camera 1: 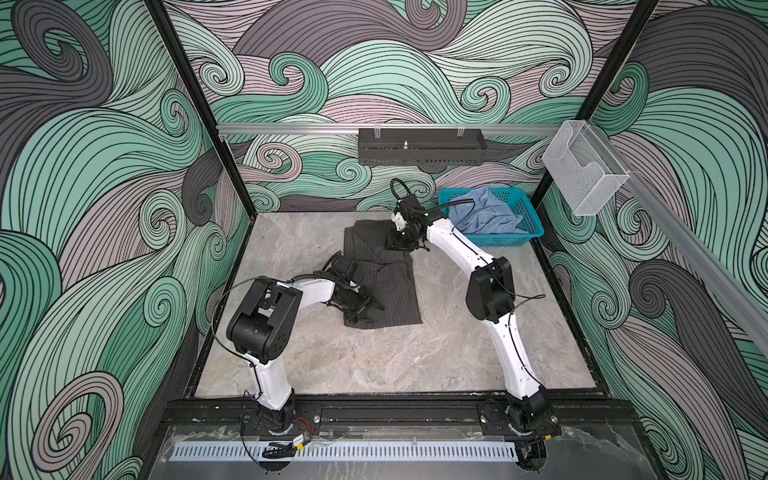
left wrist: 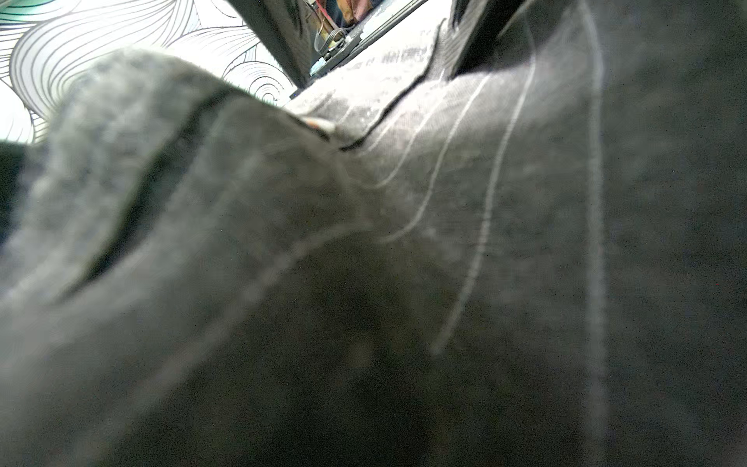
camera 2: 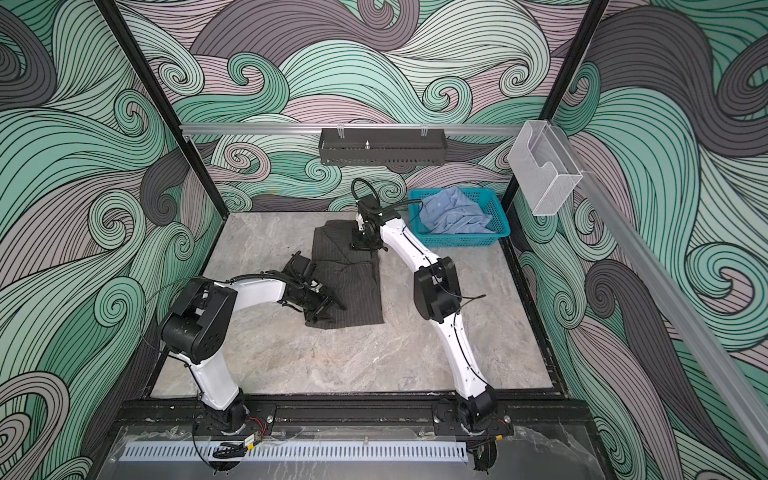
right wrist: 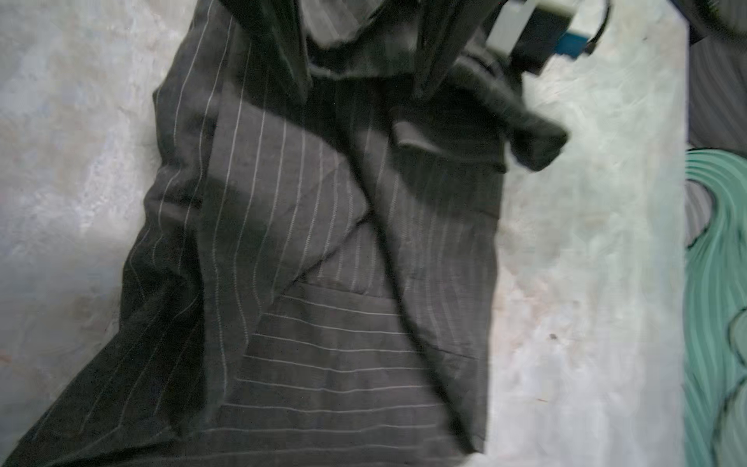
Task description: Fold and stack the long sleeve shirts
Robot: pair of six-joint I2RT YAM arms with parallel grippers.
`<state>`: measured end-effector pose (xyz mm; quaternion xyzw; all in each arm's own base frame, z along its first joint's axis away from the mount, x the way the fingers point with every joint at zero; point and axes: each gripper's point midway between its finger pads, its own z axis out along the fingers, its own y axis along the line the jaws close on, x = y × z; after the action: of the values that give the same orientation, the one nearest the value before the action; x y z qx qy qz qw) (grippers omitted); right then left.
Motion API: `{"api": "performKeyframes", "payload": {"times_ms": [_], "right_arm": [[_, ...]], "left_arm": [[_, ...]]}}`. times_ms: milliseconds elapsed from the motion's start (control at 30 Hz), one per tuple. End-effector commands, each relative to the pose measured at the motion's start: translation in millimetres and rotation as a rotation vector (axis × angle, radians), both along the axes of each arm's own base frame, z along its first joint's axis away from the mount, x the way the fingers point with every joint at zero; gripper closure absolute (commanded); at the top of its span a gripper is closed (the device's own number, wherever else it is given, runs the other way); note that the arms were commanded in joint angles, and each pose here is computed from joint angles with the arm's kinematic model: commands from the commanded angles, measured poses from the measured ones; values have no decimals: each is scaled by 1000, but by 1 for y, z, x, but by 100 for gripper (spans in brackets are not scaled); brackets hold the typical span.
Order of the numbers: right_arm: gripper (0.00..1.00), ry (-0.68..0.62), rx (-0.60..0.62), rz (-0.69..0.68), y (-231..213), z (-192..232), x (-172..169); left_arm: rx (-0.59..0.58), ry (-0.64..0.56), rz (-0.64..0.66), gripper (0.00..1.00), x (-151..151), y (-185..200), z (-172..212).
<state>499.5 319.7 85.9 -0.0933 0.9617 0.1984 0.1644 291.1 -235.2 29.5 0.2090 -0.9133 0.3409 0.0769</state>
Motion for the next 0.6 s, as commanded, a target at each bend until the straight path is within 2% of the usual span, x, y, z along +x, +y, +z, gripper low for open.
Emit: {"api": "performKeyframes", "payload": {"times_ms": [0,200,300,567], "right_arm": [[55,103,-153,-23,-29,-37,-11],[55,236,-211,-34,-47,-63,-38],[55,349,-178,-61,-53,-68,-72],[55,466,-80,-90,-52,-75,-174]], "left_arm": [[112,37,-18,44,-10,25,-16],[163,52,-3,43,-15,69,-10],[179,50,30,42,-8,91,-9],[192,15,80,41,17,130,3]]}}
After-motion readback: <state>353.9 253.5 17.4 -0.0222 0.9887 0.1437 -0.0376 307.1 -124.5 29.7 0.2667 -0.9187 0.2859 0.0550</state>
